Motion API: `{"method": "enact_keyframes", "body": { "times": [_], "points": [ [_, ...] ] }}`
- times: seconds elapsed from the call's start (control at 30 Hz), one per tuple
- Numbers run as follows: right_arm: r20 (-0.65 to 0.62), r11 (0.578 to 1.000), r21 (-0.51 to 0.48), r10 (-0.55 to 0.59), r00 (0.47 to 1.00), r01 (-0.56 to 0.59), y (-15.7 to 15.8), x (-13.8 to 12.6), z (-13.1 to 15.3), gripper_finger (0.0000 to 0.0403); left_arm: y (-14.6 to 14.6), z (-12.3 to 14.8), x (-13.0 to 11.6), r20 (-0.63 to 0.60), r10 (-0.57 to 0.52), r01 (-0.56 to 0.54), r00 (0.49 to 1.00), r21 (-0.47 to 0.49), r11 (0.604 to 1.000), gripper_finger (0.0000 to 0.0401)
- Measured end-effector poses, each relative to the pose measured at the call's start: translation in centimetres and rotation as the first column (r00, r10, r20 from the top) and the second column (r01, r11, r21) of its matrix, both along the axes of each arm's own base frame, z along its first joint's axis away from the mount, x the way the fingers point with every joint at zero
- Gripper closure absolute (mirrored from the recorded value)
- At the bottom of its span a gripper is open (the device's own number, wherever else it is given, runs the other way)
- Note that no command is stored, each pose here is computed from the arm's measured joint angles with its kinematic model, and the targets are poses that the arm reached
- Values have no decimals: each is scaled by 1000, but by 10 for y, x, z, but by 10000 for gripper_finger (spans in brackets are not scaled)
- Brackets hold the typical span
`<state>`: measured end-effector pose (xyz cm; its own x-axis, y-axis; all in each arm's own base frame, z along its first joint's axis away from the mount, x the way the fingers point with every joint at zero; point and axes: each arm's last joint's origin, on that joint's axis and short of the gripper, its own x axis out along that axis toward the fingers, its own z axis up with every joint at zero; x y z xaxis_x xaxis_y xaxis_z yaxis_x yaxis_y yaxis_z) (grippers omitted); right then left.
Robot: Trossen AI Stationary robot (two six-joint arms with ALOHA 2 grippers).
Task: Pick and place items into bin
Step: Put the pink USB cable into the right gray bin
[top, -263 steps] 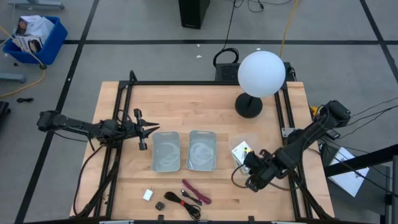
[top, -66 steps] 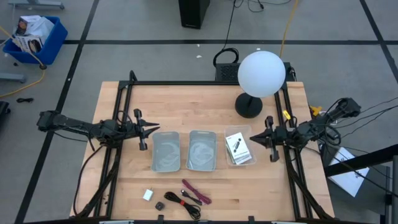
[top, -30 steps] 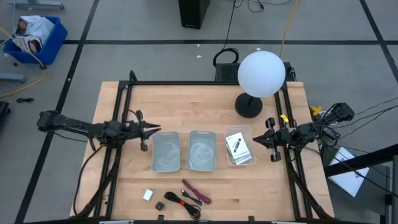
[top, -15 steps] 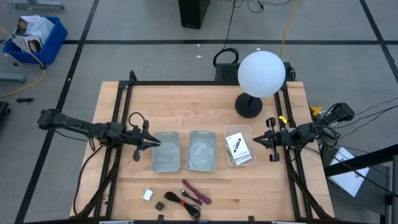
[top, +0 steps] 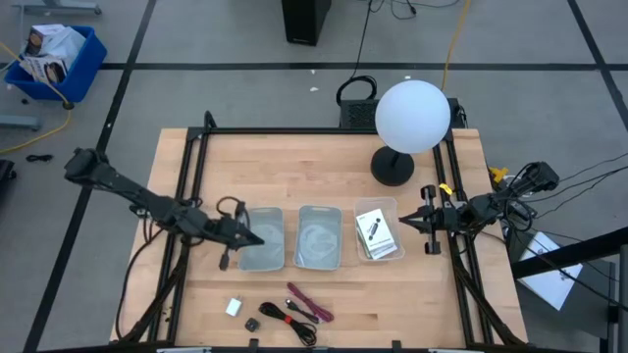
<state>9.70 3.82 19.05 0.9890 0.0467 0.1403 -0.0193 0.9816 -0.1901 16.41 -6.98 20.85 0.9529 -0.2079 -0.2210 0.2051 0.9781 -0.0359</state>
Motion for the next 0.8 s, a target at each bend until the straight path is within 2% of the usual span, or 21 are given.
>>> {"method": "enact_keyframes", "body": {
  "times": [0.27,0.5,0.8],
  "points": [
    [-3,998,-68,-10,1000,9,0,0,-1,403,-49,27,45,-47,-7,11,999,84,996,391],
    [-3,999,-45,-7,1000,7,0,0,-1,403,-96,23,90,-183,0,27,983,145,989,395],
    [-4,999,-43,-7,1000,6,0,0,-1,403,-123,16,136,-330,113,-35,937,234,972,325]
  ]
}}
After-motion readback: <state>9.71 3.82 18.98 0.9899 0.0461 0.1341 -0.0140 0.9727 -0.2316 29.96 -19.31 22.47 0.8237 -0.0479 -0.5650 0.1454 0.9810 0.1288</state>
